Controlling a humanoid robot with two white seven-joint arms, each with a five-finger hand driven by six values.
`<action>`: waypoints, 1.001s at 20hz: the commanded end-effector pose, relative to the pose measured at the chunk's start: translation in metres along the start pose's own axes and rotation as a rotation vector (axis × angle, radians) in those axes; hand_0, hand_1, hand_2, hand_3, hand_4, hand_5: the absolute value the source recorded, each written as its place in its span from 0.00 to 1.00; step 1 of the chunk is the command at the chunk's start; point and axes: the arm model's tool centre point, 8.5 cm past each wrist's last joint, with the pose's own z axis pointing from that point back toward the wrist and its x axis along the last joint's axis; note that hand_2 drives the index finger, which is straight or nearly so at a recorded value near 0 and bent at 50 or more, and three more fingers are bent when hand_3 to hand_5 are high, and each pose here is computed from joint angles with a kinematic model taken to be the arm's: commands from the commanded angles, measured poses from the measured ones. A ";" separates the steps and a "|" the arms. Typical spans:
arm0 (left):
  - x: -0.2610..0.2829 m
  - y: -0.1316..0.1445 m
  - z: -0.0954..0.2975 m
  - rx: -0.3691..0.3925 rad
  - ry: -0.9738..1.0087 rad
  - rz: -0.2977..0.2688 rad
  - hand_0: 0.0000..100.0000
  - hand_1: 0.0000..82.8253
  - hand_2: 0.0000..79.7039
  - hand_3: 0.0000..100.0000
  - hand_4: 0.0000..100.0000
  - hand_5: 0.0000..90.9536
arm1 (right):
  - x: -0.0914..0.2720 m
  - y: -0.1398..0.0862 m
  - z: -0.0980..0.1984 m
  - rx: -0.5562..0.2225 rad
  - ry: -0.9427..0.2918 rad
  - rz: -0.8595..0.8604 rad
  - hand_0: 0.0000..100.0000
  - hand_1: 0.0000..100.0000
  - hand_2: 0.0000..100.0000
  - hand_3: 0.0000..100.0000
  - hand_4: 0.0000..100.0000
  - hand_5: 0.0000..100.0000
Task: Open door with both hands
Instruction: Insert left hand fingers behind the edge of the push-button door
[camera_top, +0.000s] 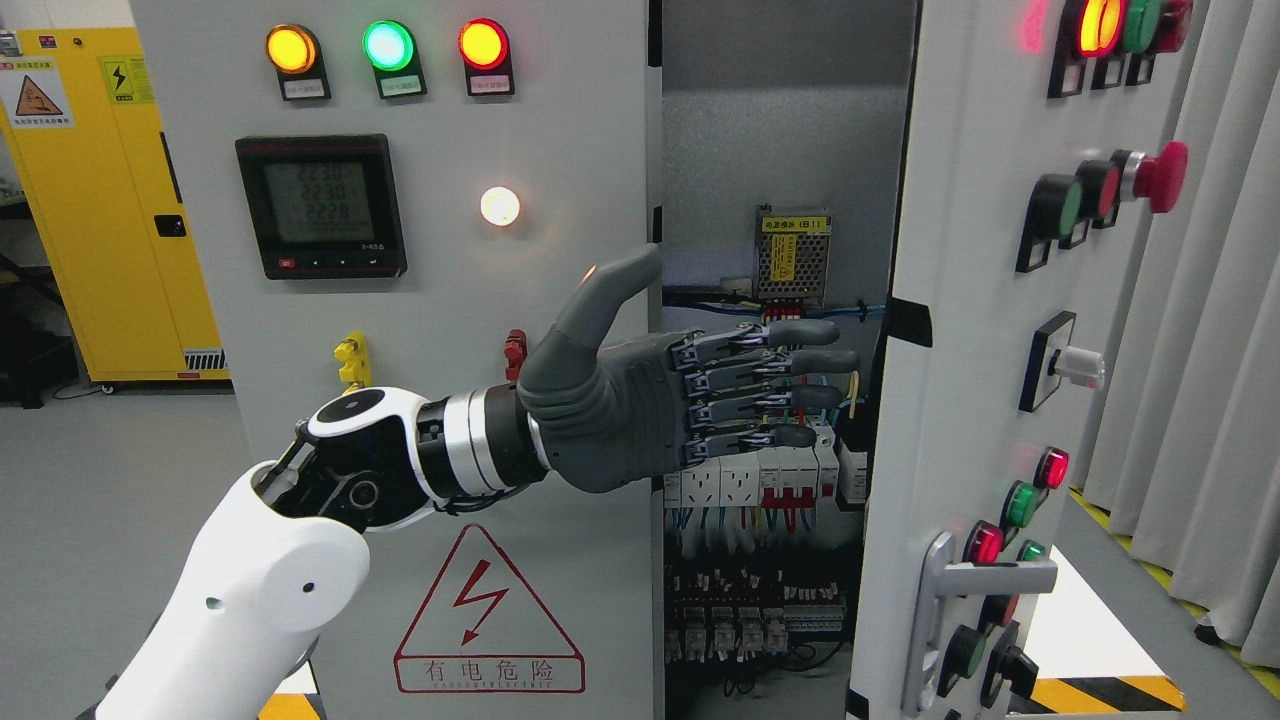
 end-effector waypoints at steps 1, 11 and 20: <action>-0.014 -0.008 -0.051 -0.079 -0.002 0.036 0.00 0.00 0.00 0.00 0.00 0.00 | 0.000 0.000 0.000 -0.001 -0.004 -0.032 0.20 0.12 0.00 0.00 0.00 0.00; -0.009 -0.018 -0.080 -0.095 0.011 -0.009 0.00 0.00 0.00 0.00 0.00 0.00 | 0.000 0.000 0.000 -0.001 -0.004 -0.032 0.20 0.12 0.00 0.00 0.00 0.00; 0.000 -0.025 -0.086 -0.092 -0.001 -0.028 0.00 0.00 0.00 0.00 0.00 0.00 | 0.000 0.000 0.000 -0.001 -0.004 -0.032 0.20 0.12 0.00 0.00 0.00 0.00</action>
